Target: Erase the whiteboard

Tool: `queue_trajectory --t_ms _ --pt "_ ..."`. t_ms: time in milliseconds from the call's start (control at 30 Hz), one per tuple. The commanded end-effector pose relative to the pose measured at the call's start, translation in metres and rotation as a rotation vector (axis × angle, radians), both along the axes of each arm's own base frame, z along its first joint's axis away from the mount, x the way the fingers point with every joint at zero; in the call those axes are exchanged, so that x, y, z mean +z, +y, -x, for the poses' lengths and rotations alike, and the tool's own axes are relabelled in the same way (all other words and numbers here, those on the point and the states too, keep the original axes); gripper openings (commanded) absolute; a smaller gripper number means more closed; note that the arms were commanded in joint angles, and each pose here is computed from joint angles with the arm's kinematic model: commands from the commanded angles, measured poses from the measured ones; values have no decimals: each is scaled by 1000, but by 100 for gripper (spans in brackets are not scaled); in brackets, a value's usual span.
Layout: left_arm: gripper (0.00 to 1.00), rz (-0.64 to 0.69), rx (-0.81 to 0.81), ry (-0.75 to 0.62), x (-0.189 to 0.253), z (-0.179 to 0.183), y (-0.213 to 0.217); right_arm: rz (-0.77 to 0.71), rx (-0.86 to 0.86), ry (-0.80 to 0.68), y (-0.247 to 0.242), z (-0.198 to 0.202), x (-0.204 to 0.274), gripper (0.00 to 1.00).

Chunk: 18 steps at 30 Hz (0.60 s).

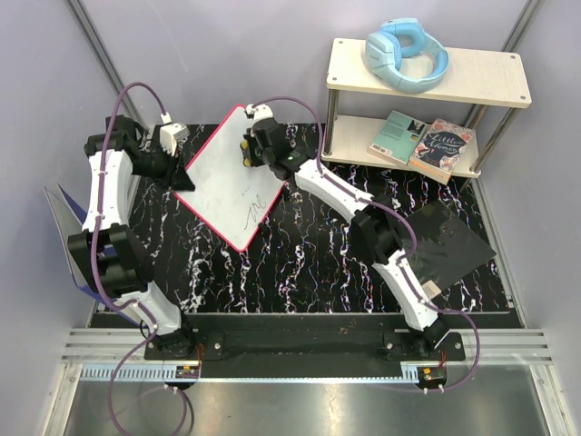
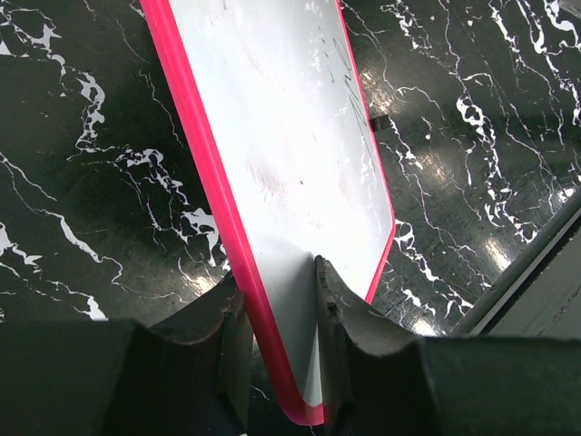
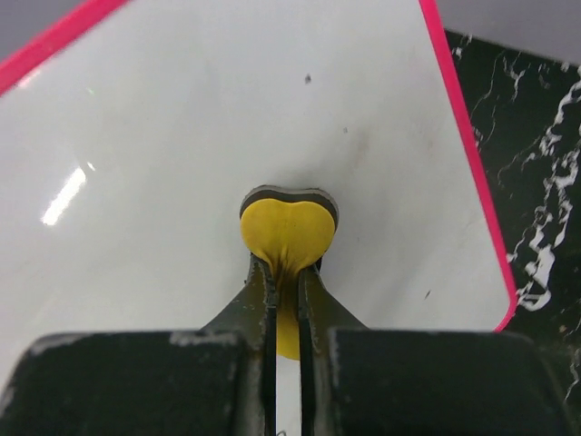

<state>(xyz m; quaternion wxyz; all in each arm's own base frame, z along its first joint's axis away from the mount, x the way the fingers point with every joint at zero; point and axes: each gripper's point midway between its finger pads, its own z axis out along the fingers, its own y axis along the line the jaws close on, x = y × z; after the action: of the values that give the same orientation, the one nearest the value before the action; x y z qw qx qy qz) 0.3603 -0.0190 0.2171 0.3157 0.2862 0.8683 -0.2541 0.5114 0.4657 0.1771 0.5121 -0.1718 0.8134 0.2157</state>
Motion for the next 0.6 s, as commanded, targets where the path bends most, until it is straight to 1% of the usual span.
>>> queue_trajectory --t_ms 0,67,100,133,200,267,433,467,533,567 --pt "0 -110 -107 -247 23 -29 0 36 39 288 11 63 -86 0" --pt "0 -112 -102 -236 20 -29 1 34 29 324 1 73 -94 0" --pt "0 -110 -95 -231 19 -30 2 1 53 319 6 77 -89 0" --pt "0 -110 -92 -226 18 -31 2 5 57 340 0 86 -94 0" --pt "0 -104 -88 -221 18 -32 2 -29 86 346 3 96 -92 0" --pt "0 -97 -87 -221 18 -33 1 -24 109 361 3 113 -97 0" --pt "0 -85 -75 -212 19 -36 0 -4 201 344 23 153 -101 0" --pt "0 -83 -75 -211 19 -36 0 -2 239 342 34 168 -101 0" --pt "0 -84 -73 -210 19 -36 0 13 277 331 43 178 -101 0" --pt "0 -84 -74 -209 18 -36 0 24 303 324 51 189 -99 0"
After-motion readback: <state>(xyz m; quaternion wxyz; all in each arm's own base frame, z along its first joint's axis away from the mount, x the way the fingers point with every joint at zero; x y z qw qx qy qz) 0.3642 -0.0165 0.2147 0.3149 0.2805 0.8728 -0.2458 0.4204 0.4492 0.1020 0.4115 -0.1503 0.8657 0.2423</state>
